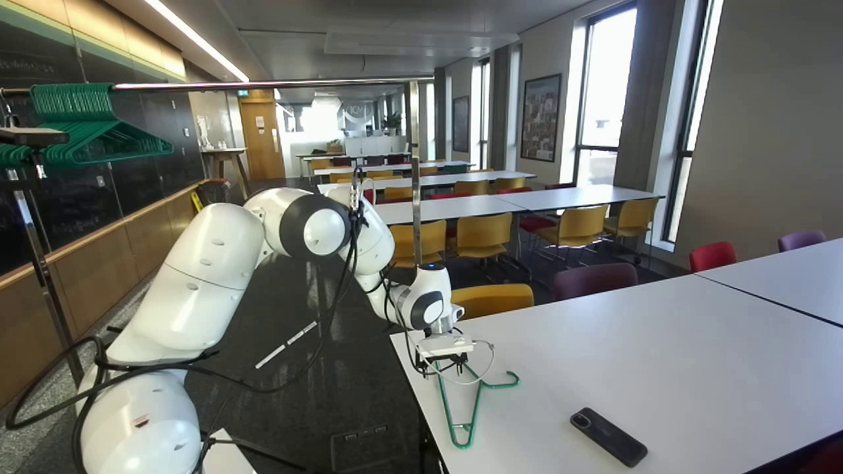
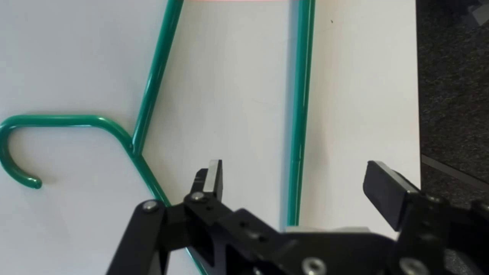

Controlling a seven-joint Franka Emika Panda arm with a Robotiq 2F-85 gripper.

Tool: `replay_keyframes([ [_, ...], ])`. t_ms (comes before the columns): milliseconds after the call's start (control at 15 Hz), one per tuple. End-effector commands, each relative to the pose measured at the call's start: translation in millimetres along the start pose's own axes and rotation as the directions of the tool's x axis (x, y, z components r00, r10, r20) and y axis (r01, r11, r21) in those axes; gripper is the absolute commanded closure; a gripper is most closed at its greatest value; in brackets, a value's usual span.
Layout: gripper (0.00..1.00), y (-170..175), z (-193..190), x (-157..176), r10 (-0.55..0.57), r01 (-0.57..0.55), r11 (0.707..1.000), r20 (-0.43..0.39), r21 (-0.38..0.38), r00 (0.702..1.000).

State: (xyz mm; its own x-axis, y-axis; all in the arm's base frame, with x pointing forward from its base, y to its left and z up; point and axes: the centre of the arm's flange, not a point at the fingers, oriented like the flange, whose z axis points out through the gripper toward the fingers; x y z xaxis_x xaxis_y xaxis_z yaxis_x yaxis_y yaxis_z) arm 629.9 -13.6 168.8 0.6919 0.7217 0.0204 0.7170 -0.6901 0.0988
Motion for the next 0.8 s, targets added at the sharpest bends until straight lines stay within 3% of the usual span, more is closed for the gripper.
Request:
replay_keyframes([
  [0,0.0,8.3,3.8,8.8,0.012,-0.012,1.0,-0.004,-0.012,1.0],
  [333,0.0,8.2,9.3,13.5,0.024,-0.024,1.0,-0.007,-0.006,1.0],
  [400,0.05,8.7,9.8,13.8,0.027,-0.027,1.0,-0.009,-0.002,1.0],
  [467,0.2,8.8,10.5,14.1,0.027,-0.027,1.0,-0.009,-0.001,1.0],
  [533,0.29,8.7,10.9,14.1,0.029,-0.029,1.0,-0.009,0.001,1.0],
  [600,0.31,8.8,11.0,14.0,0.03,-0.03,1.0,-0.008,0.002,1.0],
  [733,0.43,9.2,11.0,13.2,0.032,-0.032,0.999,-0.008,0.004,0.999],
])
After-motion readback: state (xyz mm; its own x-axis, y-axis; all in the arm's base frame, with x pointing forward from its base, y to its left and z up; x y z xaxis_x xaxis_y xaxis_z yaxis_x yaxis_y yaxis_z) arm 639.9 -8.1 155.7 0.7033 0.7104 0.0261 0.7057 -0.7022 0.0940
